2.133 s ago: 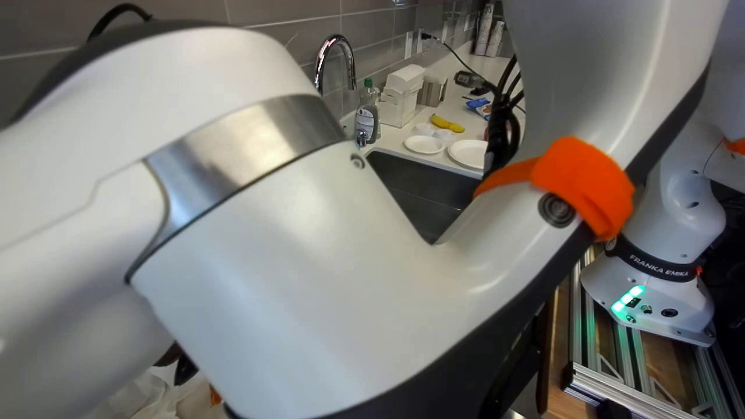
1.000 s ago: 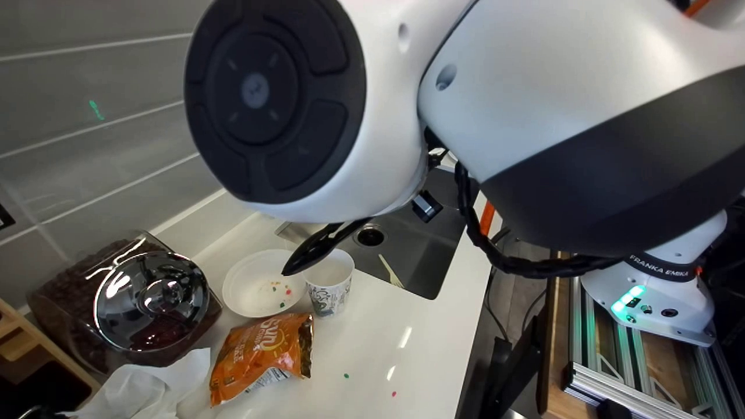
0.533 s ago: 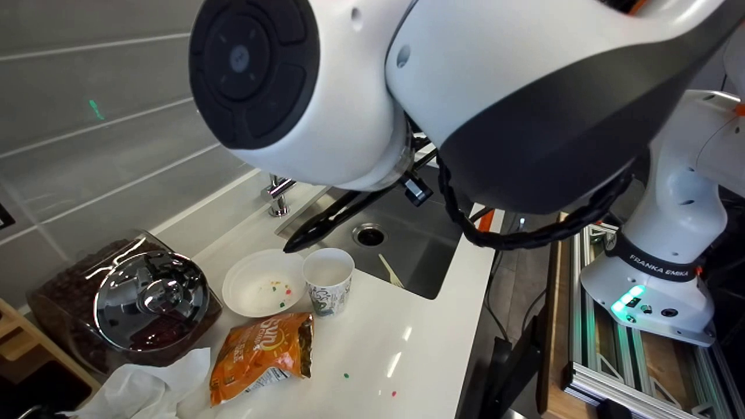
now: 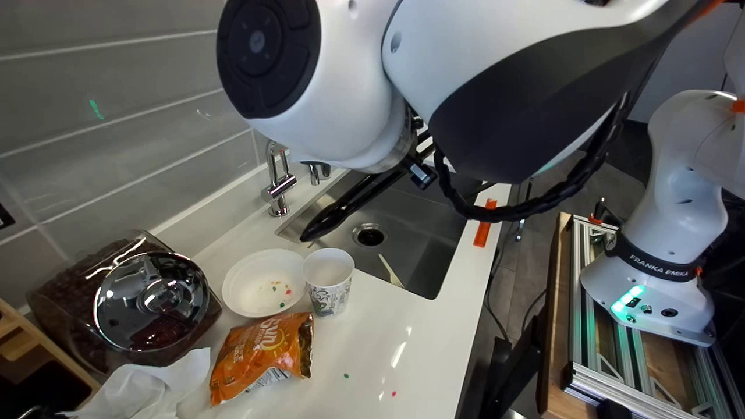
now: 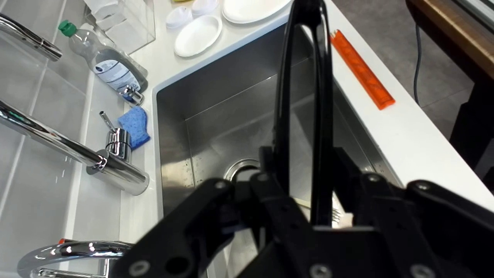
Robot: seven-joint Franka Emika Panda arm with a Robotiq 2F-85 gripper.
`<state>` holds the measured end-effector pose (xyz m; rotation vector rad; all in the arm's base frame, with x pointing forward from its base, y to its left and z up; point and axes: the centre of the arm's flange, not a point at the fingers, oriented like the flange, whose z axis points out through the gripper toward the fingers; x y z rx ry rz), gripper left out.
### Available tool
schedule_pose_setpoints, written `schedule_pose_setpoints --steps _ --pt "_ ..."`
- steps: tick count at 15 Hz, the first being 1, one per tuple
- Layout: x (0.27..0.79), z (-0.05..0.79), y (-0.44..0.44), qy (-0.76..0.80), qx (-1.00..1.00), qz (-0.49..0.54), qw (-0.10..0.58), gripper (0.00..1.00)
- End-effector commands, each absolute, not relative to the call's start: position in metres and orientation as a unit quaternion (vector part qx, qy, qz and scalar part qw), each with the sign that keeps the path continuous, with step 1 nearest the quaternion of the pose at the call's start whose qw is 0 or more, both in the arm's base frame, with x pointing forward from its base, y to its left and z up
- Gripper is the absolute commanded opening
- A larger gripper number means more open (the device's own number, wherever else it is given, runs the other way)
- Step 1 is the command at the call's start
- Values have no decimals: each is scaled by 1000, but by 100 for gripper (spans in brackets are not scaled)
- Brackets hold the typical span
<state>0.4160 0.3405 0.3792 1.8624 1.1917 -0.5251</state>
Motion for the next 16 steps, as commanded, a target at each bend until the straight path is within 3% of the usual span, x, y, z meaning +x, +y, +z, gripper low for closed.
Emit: schedule_pose_setpoints --steps 1,16 --pt "410 373 326 492 734 -223 412 15" --pt "407 361 326 515 714 -246 406 15"
